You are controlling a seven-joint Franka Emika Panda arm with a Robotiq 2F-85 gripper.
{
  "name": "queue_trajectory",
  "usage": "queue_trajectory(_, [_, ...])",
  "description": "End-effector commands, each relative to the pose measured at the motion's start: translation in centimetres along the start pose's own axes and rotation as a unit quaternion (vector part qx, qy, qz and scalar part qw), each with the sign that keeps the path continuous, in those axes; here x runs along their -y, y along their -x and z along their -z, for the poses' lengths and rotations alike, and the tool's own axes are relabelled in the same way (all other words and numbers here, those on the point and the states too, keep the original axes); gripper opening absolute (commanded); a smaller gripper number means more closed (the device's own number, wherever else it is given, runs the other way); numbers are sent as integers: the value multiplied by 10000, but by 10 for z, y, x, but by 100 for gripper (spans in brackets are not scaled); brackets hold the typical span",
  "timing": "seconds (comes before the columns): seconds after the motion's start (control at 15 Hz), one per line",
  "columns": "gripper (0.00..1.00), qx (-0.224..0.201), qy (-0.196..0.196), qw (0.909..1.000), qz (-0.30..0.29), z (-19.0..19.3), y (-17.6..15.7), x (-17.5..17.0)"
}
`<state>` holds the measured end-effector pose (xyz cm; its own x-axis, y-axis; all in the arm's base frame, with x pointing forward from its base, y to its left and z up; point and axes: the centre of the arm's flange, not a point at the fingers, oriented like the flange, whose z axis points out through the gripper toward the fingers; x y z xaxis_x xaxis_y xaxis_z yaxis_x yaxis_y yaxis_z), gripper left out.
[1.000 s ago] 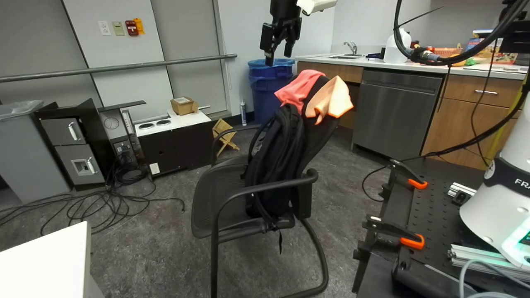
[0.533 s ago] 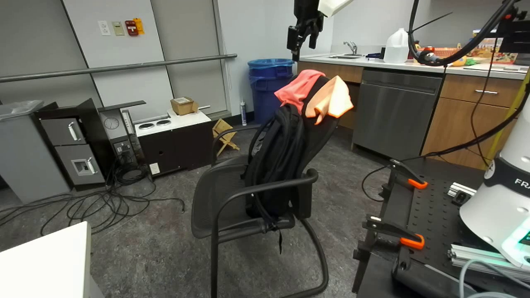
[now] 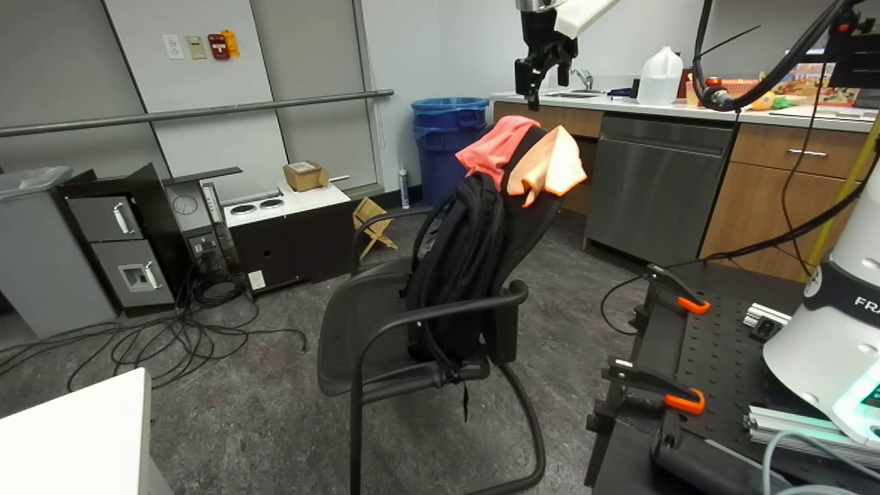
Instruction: Put the orange towel and shirt on the seat of the chair respectively
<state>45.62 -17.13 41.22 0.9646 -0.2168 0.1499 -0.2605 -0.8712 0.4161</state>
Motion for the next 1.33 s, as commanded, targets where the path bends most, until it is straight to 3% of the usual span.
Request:
queue_trajectory(0.0, [100, 329, 38, 9989, -345, -20, 7, -14])
queue_trajectory(0.73, [100, 766, -151, 9943, -727, -68, 34, -5])
queue_trajectory(0.8, [80, 787, -162, 9940, -746, -70, 35, -4])
queue_trajectory(1.27, [26, 664, -564, 9920, -917, -75, 35, -2])
